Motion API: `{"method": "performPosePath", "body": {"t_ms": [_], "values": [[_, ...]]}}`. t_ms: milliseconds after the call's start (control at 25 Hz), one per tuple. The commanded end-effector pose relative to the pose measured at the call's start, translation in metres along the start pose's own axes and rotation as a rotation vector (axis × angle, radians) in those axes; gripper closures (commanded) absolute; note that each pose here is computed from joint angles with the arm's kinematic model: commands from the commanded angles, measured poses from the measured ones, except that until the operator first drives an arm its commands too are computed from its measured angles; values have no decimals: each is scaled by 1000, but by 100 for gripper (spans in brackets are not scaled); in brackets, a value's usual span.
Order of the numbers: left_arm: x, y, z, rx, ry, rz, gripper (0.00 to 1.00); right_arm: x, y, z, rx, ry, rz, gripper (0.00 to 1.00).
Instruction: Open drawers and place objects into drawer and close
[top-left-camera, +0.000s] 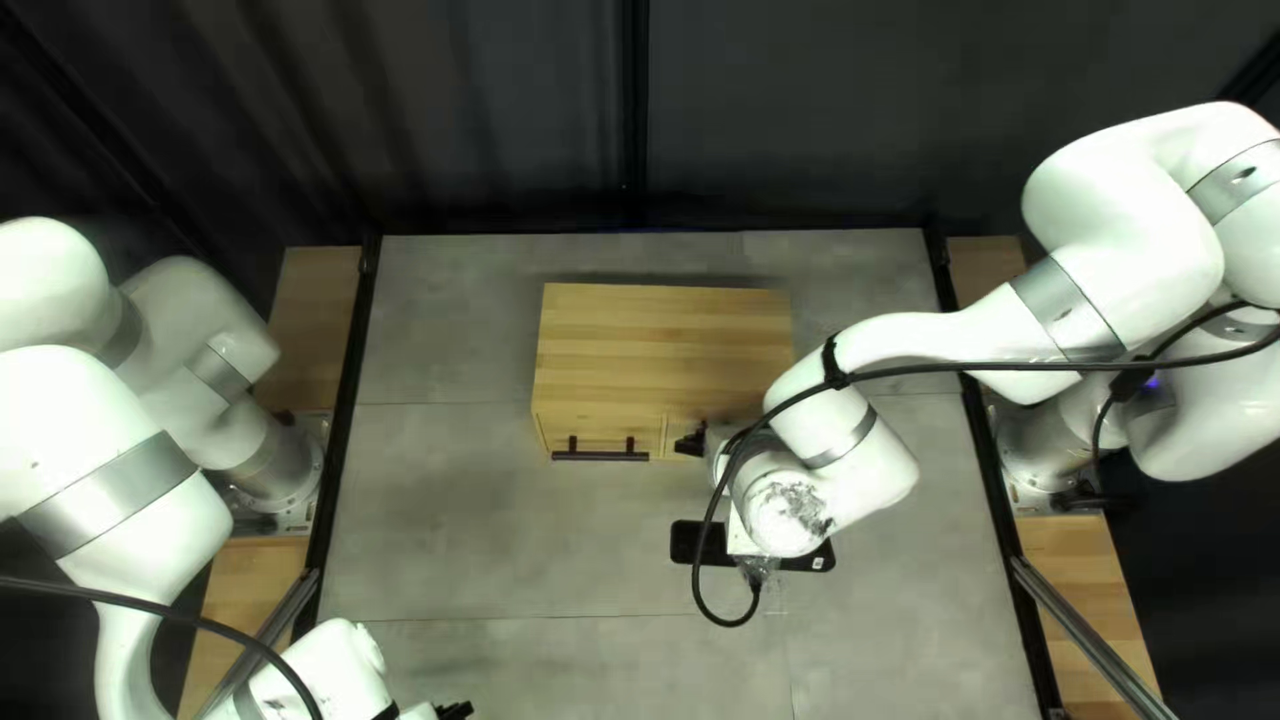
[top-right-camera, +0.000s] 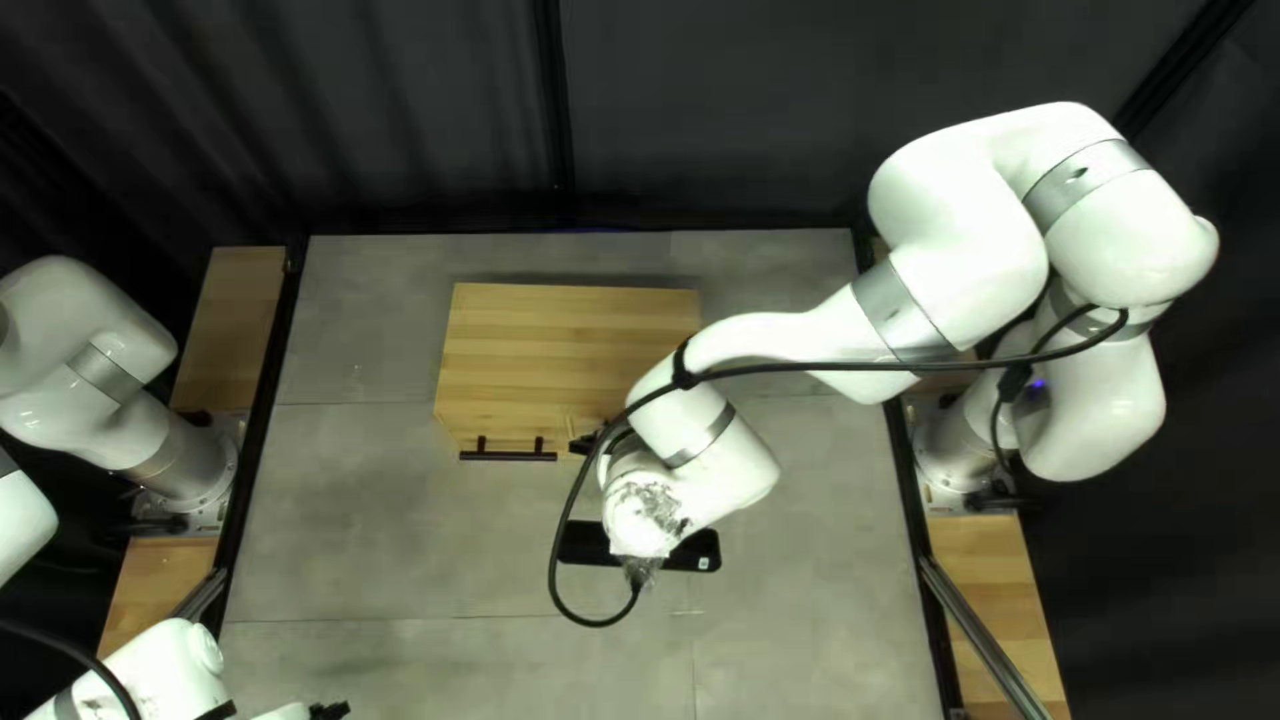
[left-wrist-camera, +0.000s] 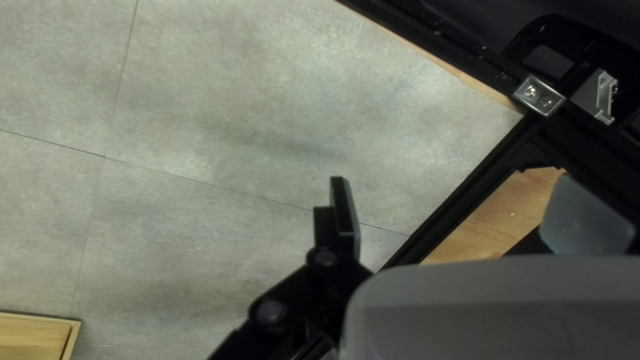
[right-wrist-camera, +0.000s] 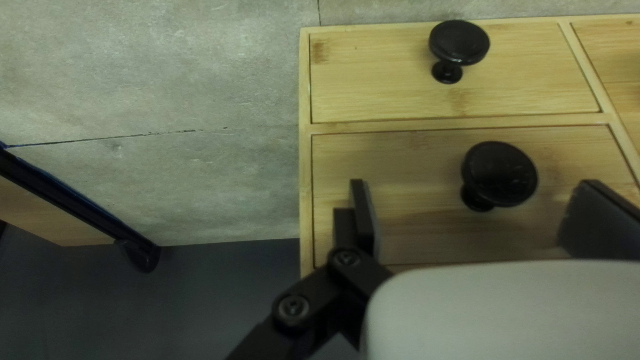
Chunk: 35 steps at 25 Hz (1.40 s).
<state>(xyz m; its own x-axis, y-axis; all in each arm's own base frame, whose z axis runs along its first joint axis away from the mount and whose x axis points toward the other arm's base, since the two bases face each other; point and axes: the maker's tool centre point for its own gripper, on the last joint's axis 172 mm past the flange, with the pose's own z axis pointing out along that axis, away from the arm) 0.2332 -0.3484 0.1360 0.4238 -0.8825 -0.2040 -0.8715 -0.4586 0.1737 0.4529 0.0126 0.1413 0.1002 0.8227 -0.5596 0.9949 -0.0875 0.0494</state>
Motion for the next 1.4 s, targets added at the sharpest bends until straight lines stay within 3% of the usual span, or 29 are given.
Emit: {"method": "performPosePath", "body": {"t_ms": [40, 240, 440, 560, 680, 880, 1400], "values": [[0, 0, 0, 0, 0, 0, 0, 7, 1, -20, -9, 9, -6, 0], [0, 0, 0, 0, 0, 0, 0, 12, 0, -64, 53, 61, 44, 0], [0, 0, 0, 0, 0, 0, 0, 9, -10, -115, 164, 191, 227, 0], [0, 0, 0, 0, 0, 0, 0, 7, -22, -132, 243, 314, 467, 0], [0, 0, 0, 0, 0, 0, 0, 8, -41, -137, 319, 374, 701, 0], [0, 0, 0, 0, 0, 0, 0, 13, -54, -154, 392, 377, 954, 0], [0, 0, 0, 0, 0, 0, 0, 13, -54, -154, 392, 377, 954, 0]]}}
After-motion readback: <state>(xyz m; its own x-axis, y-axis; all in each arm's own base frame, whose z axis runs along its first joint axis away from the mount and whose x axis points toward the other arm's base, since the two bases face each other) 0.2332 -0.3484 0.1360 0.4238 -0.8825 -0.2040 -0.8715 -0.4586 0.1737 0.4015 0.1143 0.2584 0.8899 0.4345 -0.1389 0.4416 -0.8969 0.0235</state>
